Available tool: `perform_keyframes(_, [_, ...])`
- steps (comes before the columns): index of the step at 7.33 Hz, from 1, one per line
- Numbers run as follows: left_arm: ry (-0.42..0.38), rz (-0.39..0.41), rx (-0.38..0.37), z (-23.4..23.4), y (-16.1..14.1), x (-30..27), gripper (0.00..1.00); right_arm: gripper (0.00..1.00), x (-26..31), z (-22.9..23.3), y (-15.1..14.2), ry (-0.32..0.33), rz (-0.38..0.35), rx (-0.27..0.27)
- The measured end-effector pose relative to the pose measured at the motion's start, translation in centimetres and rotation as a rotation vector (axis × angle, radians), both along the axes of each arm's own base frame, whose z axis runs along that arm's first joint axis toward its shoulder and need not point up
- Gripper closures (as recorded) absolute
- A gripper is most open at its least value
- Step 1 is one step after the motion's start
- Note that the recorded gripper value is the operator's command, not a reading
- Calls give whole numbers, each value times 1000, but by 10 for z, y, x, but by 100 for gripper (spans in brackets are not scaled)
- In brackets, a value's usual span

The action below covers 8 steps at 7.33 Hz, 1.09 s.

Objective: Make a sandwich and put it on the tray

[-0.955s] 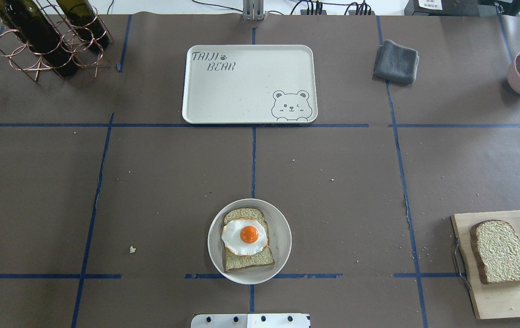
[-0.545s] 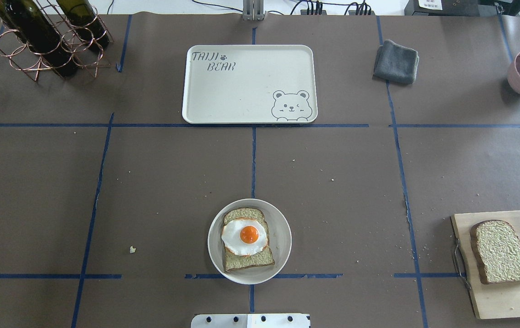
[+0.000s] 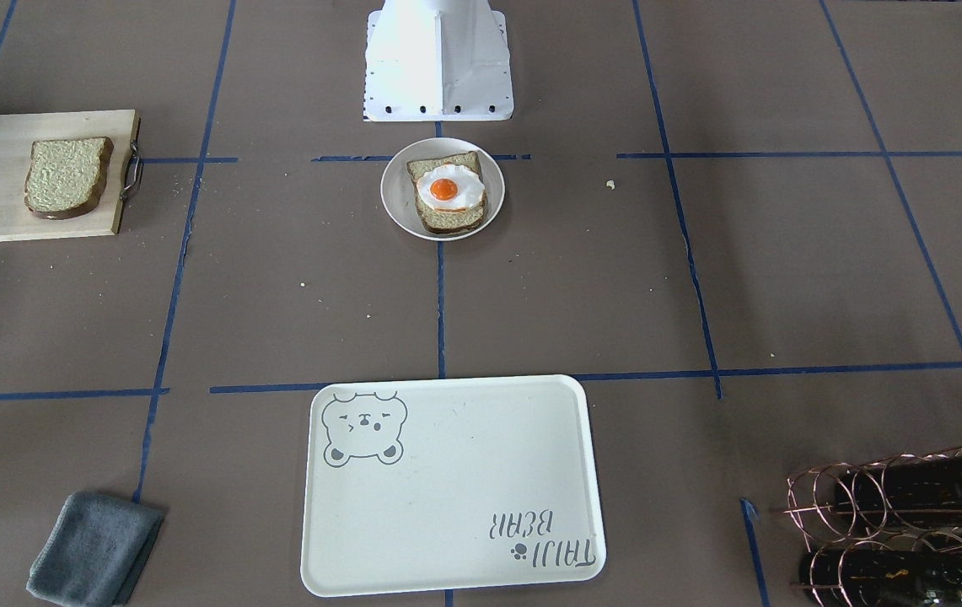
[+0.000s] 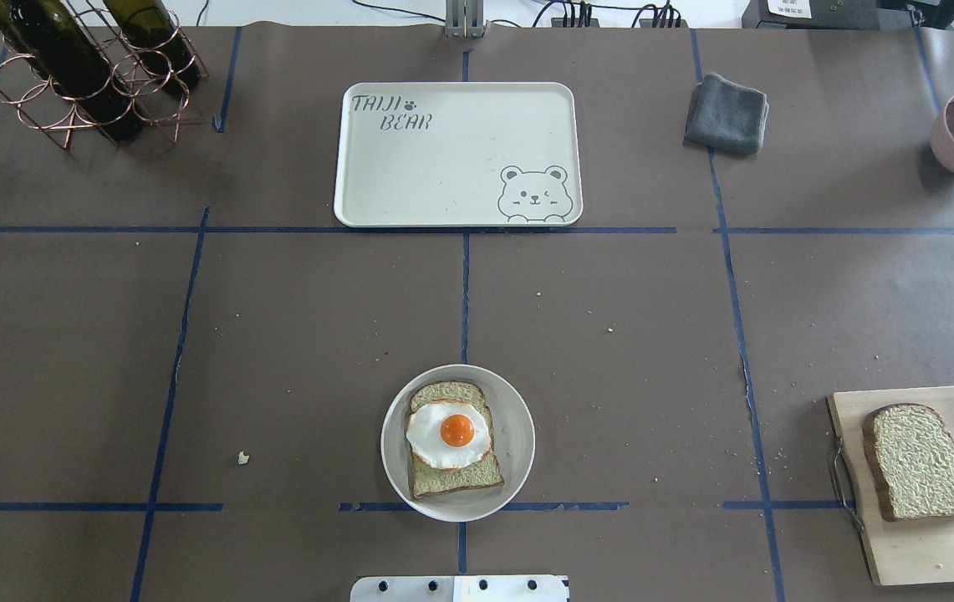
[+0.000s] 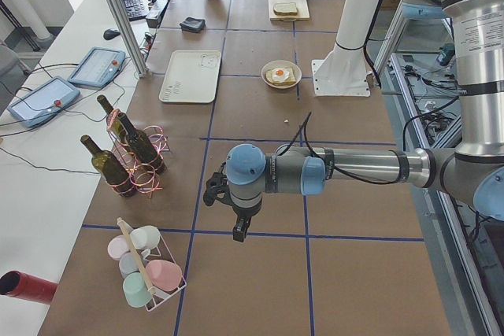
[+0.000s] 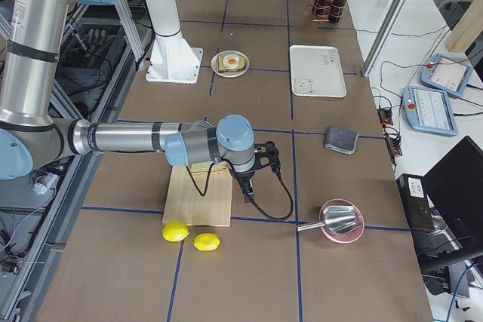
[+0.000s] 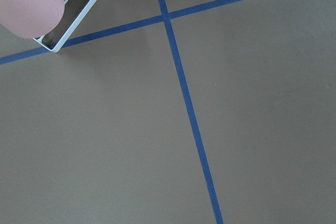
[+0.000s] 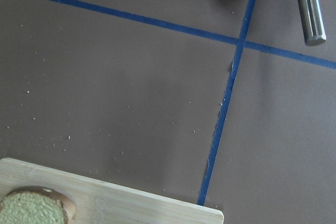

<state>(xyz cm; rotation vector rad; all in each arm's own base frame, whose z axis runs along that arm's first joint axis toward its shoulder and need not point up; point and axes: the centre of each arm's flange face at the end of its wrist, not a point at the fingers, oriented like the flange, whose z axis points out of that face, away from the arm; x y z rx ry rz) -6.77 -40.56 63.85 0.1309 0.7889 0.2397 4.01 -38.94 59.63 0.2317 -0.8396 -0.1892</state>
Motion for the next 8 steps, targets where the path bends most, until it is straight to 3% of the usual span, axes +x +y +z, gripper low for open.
perform_keyframes(2, [1,0,3,-1,1,0,0,0,-34,-3,16,-59,16,8])
perform_keyframes(4, [1,0,5,-3,1,0,0,0,-87,-3,38,-107,55,-69])
perform_keyframes(6, [1,0,6,-3,0,0,0,16,-136,8,57,-141,109,-92])
perform_keyframes(8, [1,0,6,-3,0,0,0,19,-175,20,73,-164,144,-101])
